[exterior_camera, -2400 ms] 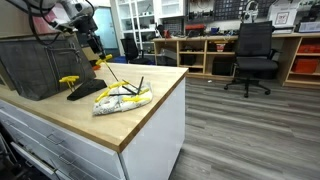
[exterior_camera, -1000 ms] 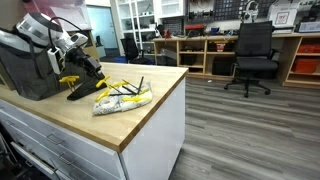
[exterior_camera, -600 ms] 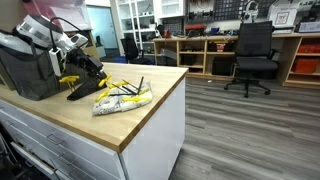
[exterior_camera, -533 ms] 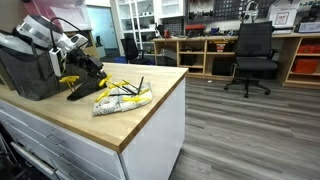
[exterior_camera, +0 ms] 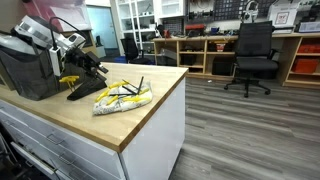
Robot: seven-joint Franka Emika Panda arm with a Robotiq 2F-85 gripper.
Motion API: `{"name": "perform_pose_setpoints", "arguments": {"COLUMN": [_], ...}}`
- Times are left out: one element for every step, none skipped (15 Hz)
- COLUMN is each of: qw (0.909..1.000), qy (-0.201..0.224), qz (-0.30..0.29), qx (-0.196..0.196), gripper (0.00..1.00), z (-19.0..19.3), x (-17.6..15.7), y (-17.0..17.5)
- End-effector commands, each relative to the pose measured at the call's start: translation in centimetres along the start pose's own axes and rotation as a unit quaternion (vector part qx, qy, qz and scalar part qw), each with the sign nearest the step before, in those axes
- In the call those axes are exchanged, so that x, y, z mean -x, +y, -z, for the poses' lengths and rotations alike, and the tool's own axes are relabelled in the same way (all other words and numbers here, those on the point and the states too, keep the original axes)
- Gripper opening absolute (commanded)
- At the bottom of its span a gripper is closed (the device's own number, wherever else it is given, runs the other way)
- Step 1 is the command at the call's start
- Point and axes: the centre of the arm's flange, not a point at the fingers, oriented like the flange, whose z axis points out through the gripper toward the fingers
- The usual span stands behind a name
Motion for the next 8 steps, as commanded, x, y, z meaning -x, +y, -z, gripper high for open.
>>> {"name": "perform_pose_setpoints", "arguments": {"qw": [0.9998,0.9994,0.9981,0.9949,0.9906,0.9853,0.979,0.9728], "qy": [-0.001,-0.011,-0.03,-0.054,-0.077,-0.096,-0.114,-0.128], "qz": [-0.019,-0.027,-0.039,-0.055,-0.069,-0.082,-0.094,-0.104], "qx": [-0.003,-0.015,-0.037,-0.065,-0.09,-0.115,-0.14,-0.163], "gripper": [0.91,0.98,1.0,1.0,1.0,1.0,1.0,1.0], "z": [0.7,1.0,1.4,2.0,2.5,3.1,3.8,4.5], "x": [0.7,0.6,0.6,0.5,0.5,0.5,0.4,0.4], "y": [0.6,0.9,1.3,1.7,2.1,2.5,3.0,3.5]}}
